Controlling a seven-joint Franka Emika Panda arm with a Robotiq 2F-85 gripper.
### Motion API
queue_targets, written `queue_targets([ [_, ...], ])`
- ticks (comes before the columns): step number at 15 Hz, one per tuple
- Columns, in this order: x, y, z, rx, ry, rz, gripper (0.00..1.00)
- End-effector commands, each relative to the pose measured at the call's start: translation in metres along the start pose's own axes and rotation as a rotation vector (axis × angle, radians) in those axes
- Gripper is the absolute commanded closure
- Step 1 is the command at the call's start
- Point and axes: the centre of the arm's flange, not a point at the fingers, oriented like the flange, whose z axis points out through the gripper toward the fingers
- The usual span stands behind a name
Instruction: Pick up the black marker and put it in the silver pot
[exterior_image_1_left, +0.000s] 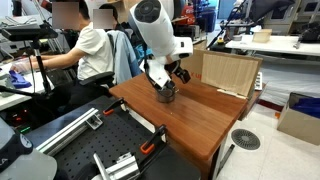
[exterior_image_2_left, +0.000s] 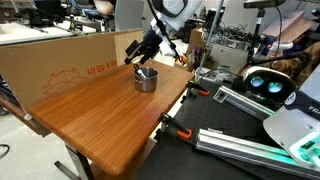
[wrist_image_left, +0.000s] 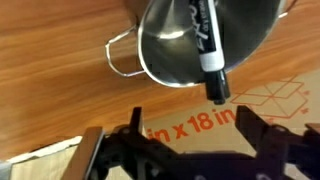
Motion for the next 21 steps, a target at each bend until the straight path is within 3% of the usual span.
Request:
queue_targets([
  [1, -0.002, -0.009, -0.013, -0.012, -0.023, -0.013, 0.0],
  [12, 0.007, -0.041, -0.11, 0.015, -0.039, 0.086, 0.0],
  [13, -0.008, -0.039, -0.075, 0.01, -0.015, 0.071, 0.0],
  [21, -0.015, -0.039, -0.085, 0.001, -0.026, 0.087, 0.0],
])
